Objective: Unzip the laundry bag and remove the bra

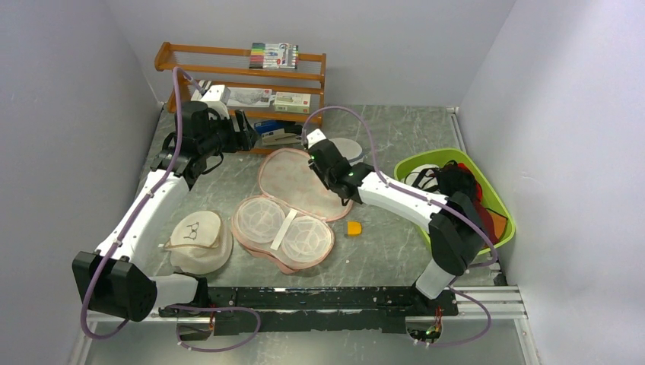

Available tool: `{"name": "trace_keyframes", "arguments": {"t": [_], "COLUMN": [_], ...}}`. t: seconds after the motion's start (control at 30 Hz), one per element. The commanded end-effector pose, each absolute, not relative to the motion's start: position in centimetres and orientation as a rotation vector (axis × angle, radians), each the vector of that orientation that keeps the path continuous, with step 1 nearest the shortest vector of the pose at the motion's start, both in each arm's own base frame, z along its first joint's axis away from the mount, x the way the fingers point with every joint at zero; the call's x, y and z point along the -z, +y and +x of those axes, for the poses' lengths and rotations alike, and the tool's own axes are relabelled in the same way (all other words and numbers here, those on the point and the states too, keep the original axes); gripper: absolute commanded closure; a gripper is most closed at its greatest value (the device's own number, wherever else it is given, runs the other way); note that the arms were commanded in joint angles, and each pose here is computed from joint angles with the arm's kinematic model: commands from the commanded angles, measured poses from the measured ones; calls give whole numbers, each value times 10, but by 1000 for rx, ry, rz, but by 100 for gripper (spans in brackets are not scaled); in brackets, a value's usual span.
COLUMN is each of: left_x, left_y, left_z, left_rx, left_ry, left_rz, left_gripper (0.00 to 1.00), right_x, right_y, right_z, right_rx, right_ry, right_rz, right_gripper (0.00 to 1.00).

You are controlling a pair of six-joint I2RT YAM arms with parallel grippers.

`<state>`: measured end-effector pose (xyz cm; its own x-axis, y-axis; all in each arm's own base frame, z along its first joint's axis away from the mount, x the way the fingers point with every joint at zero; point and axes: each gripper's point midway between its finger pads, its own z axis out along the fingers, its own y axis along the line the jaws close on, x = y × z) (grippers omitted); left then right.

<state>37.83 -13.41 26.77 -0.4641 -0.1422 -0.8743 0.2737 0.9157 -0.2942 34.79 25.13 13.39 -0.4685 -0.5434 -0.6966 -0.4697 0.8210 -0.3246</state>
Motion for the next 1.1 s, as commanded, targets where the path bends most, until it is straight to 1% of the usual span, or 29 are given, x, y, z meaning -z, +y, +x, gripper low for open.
{"name": "trace_keyframes", "arguments": {"t": [0.0,0.07,0.13,0.33,0.6,0.7,0.73,0.77,0.83,0.87,0.93,1.07], "left_x": [-279,-280,-279,-279,-279,-279,-278,-279,-280,-279,-280,-282], "left_y": [-139,-139,-140,-140,-141,-140,-140,-140,-140,-140,-140,-139], "left_z": [380,380,380,380,380,380,380,380,380,380,379,379], "left_rx": [493,494,496,498,503,502,501,502,500,500,501,498], "left_ry": [1971,1969,1972,1973,1972,1973,1973,1972,1970,1971,1968,1964], "left_rz": [126,127,127,129,130,128,129,129,128,128,128,126], "left_gripper": [18,18,18,18,18,18,18,19,19,19,19,19], "right_x": [-150,-153,-155,-151,-148,-150,-150,-151,-153,-153,-156,-160], "right_y": [252,249,247,239,244,248,249,251,251,251,253,264], "right_z": [357,360,361,365,366,365,364,363,361,360,356,339], "right_rx": [202,248,294,429,508,522,530,535,553,555,542,395], "right_ry": [2073,2053,2037,2027,2004,1989,1982,1976,1968,1969,1970,1989], "right_rz": [-725,-720,-721,-731,-757,-765,-772,-773,-760,-757,-751,-774], "right_gripper": [74,77,77,71,71,77,85,91,98,100,100,100]}}
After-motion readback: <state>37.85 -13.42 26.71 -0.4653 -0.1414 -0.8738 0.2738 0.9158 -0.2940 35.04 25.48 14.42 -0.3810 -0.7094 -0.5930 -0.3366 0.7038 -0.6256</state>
